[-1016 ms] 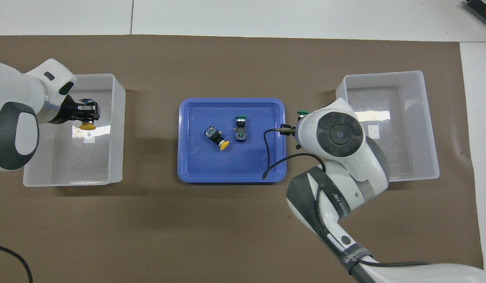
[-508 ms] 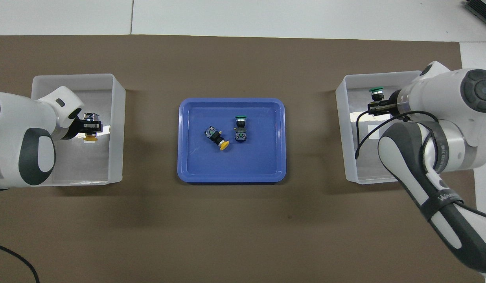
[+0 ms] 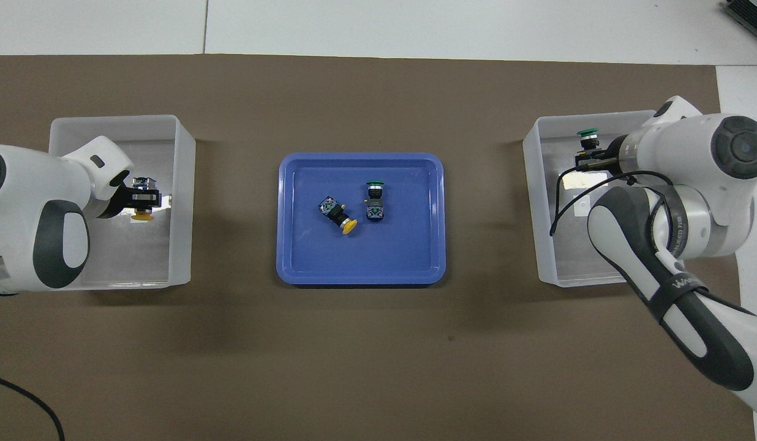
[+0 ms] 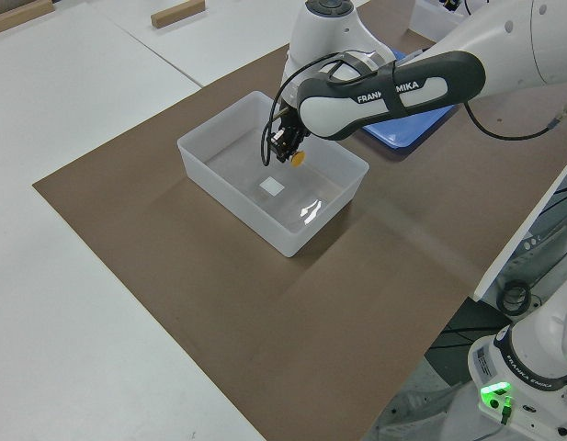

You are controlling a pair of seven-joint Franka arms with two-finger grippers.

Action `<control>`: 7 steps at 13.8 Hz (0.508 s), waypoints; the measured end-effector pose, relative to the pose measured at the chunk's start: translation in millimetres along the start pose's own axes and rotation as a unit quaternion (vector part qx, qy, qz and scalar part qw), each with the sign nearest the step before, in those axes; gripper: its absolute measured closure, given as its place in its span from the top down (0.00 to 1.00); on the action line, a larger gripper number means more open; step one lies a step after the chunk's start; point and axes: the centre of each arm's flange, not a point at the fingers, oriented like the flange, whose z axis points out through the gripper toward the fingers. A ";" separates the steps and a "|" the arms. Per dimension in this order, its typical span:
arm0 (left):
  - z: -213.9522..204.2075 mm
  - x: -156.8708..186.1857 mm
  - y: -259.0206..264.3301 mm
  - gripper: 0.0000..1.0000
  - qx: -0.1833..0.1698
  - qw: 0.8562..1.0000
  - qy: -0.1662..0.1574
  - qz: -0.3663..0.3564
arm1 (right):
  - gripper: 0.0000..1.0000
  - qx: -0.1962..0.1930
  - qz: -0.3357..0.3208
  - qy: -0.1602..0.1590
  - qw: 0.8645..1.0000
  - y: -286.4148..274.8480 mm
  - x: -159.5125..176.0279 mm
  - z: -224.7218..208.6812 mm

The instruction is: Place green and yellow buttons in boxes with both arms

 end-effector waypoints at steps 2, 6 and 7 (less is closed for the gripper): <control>-0.1 0.1 0.0 0.45 0.000 1.000 0.000 0.000 | 0.40 0.003 0.002 0.001 1.000 1.3 -2.0 20.1; -5.5 4.1 0.6 0.63 0.000 1.000 0.004 0.002 | 0.40 0.002 0.019 0.008 1.000 22.3 -6.7 44.6; -13.5 9.5 2.8 0.62 -0.001 1.000 0.005 0.004 | 0.40 0.001 0.021 0.011 1.000 24.6 -6.4 44.3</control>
